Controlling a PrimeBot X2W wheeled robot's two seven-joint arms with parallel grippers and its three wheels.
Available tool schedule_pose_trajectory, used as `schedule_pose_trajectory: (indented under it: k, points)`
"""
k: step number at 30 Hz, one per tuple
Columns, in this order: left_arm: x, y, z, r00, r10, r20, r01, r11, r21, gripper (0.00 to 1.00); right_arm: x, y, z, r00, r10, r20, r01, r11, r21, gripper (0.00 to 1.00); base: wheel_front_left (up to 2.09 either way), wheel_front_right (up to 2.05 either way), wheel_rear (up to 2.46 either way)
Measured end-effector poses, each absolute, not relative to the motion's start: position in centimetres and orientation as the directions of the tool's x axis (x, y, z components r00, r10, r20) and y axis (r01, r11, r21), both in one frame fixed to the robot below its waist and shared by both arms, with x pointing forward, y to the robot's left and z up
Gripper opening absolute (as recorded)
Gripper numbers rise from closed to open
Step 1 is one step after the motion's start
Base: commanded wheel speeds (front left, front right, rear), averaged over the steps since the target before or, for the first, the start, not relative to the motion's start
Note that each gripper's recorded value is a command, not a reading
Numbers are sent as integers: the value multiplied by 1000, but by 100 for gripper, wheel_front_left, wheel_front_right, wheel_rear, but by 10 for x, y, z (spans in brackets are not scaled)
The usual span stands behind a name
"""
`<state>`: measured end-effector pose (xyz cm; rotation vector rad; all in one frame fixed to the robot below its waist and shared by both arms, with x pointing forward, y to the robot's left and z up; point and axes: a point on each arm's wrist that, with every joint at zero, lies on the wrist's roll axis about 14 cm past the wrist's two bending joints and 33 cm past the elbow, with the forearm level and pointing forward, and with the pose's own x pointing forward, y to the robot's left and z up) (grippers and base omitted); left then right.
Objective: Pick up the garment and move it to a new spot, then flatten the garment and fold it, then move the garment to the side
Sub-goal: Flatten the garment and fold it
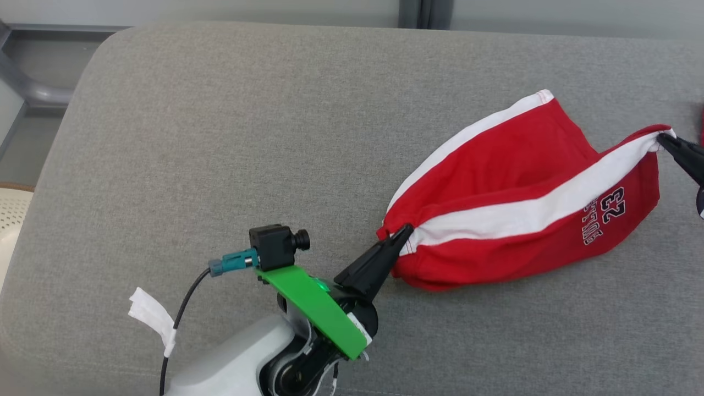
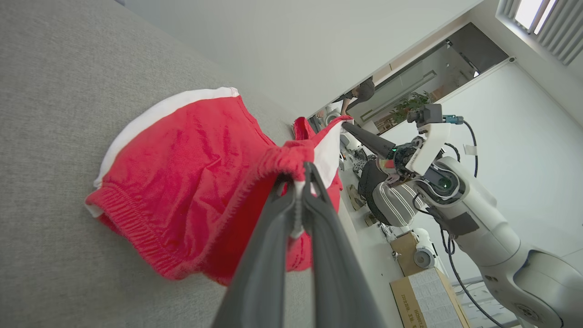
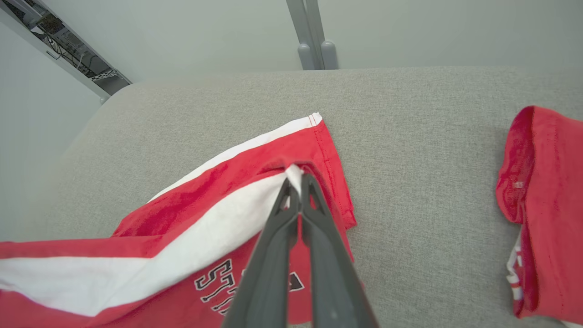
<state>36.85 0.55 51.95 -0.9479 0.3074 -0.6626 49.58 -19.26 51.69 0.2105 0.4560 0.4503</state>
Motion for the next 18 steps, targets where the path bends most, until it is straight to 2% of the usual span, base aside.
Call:
schedule_pose_trajectory:
  k: [7,13,14,15,16,17,18]
  points:
    - [403,31,500,828,-560,-25,276,445,-852,0,541,-184,502,782,453,-428,-368,890,270,0,0,0,0]
    - [420,34,485,840,-539,-68,221,453,-864,0,567,-162,480,750,473,-461,-380,880,284,0,0,0,0]
    - [423,35,482,842,-534,-77,212,459,-863,8,571,-159,476,745,476,-467,-383,879,284,0,0,0,0]
    - [425,37,479,845,-528,-85,204,465,-862,21,574,-156,474,742,478,-470,-386,878,283,0,0,0,0]
    - [429,39,474,849,-519,-98,190,474,-860,30,579,-152,469,738,481,-473,-388,876,285,9,0,0,0]
    - [431,41,470,851,-513,-109,181,482,-858,38,582,-149,466,735,482,-477,-389,876,287,26,0,0,0]
    - [433,43,466,854,-506,-122,168,491,-855,49,584,-147,462,729,484,-484,-388,875,290,75,0,0,0]
